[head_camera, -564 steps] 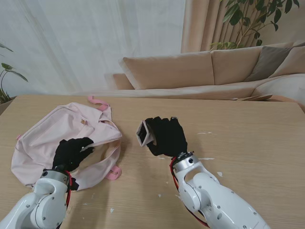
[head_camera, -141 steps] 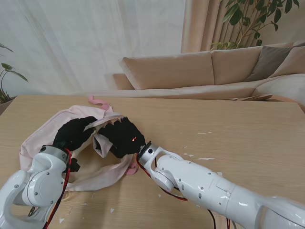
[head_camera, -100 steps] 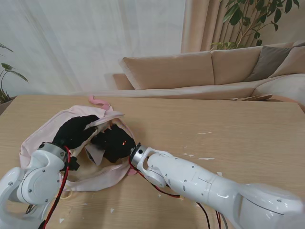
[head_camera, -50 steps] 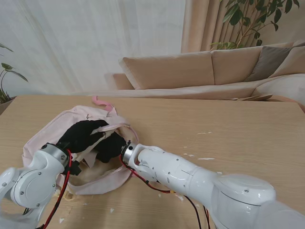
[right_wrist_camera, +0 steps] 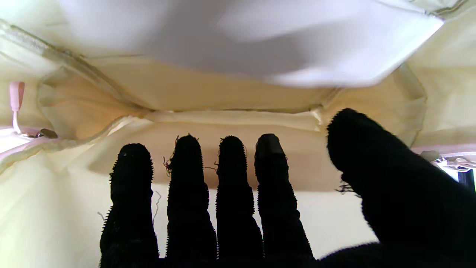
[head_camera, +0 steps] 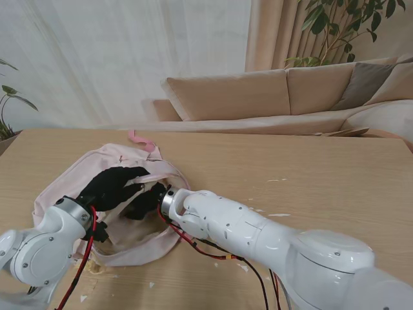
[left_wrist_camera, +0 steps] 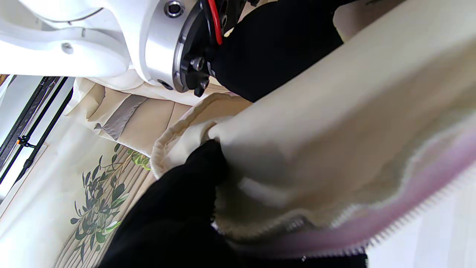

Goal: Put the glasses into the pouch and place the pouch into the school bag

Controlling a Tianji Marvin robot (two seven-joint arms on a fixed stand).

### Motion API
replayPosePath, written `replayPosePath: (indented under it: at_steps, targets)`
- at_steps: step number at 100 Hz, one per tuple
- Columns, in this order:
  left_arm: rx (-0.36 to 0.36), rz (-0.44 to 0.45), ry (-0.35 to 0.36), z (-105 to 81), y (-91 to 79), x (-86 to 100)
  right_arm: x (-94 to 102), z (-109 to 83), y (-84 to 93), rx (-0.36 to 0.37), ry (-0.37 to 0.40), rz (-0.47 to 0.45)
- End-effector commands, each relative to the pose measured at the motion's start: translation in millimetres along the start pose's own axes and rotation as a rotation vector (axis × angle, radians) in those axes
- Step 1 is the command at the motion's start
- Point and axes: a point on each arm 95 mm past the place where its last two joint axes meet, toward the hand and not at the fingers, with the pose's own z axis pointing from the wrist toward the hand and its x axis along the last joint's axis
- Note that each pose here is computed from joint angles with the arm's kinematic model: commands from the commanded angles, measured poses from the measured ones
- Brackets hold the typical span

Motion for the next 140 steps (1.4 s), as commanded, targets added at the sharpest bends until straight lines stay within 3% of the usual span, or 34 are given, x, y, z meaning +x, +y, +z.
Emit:
replayPosePath:
  at_steps: [1,30,54,76,96,121,140]
  targets:
    - [-0.014,-0.004,0.003,-1.1,2.4,2.3,0.4,2.0,4.7,0.0,-0.002,-0.006]
    - [0.005,-0.003,-0.028,2.2,0.8,-4.7,0.8,-10.1,10.7,0.019,-0.005,0.049]
    - [0.03,-0.02,-0.07,6.4,-0.8,-14.3,7.2,-38.0,22.4,0.016,0.011,0.107]
    - [0.037,-0.031,-0.094,11.3,-0.1,-18.3,16.9,-77.1,29.0,-0.009,-0.011,0.134]
    - [0.023,-0.028,-0.103,11.3,4.3,-18.7,21.7,-121.6,33.1,-0.033,-0.079,0.141]
    - [-0.076,0.005,-0.08,1.9,21.0,-9.3,24.1,-174.9,41.1,-0.051,-0.188,0.152]
    - [-0.154,0.063,-0.073,-7.4,41.1,-7.2,22.0,-199.6,44.4,-0.056,-0.254,0.146]
